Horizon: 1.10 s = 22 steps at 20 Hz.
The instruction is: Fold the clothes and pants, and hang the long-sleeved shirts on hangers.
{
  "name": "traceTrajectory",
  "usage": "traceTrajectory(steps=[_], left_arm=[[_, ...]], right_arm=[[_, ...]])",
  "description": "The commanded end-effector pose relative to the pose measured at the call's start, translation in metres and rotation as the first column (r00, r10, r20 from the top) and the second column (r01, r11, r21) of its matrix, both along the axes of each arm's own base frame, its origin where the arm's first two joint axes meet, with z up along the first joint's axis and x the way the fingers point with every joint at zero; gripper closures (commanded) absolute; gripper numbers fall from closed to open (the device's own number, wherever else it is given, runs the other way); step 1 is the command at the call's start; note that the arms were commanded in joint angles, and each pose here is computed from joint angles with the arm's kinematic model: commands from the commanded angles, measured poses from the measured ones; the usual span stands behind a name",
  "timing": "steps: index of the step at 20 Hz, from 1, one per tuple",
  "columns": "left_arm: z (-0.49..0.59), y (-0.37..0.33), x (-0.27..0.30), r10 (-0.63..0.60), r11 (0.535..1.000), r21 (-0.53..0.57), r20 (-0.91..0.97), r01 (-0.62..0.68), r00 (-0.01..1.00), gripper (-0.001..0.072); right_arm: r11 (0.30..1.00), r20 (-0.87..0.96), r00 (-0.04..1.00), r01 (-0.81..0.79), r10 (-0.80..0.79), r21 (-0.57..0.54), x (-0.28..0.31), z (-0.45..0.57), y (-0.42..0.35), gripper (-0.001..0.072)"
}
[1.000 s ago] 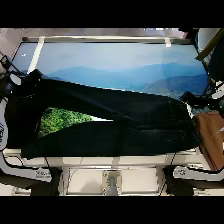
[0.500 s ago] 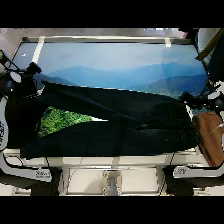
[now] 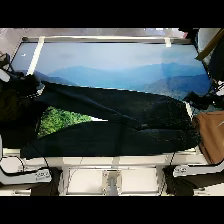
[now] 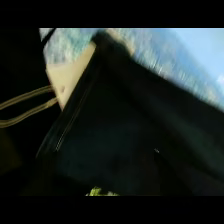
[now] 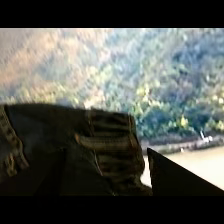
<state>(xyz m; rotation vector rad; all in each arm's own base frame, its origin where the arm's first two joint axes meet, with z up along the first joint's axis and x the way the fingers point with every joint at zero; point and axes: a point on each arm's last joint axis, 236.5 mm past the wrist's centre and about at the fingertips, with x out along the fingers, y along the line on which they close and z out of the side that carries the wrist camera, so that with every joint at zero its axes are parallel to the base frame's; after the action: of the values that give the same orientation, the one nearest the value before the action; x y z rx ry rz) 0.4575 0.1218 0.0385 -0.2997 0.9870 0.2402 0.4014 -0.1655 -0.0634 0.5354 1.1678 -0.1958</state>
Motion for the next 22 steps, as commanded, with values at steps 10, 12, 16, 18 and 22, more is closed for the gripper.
traceTrajectory(steps=[10, 12, 16, 18, 22], left_arm=[[-0.082, 0.019, -0.295, 0.384, 0.898, -0.076, -0.345, -0.433, 0.857, 0.0011], [-0.087, 0.028, -0.281, 0.371, 0.902, -0.118, -0.284, -0.416, 0.884, 0.0012], [-0.122, 0.022, -0.257, 0.293, 0.89, -0.257, -0.312, -0.377, 0.904, 0.0012], [-0.136, 0.02, -0.258, 0.276, 0.876, -0.286, -0.362, -0.388, 0.89, 0.0012], [-0.138, 0.023, -0.253, 0.27, 0.87, -0.301, -0.372, -0.391, 0.888, 0.0211]], right_arm=[[0.959, -0.135, 0.969, -0.176, 0.208, 0.221, -0.046, 0.008, 0.06, 0.0153], [0.955, -0.127, 0.965, -0.199, 0.23, 0.221, -0.041, 0.009, 0.07, 0.0153], [0.932, -0.135, 0.942, -0.271, 0.308, 0.242, -0.039, 0.01, 0.099, 0.0153], [0.914, -0.147, 0.923, -0.311, 0.356, 0.259, -0.044, 0.011, 0.111, 0.0153], [0.911, -0.143, 0.921, -0.318, 0.362, 0.262, -0.042, 0.011, 0.116, 0.0153]])
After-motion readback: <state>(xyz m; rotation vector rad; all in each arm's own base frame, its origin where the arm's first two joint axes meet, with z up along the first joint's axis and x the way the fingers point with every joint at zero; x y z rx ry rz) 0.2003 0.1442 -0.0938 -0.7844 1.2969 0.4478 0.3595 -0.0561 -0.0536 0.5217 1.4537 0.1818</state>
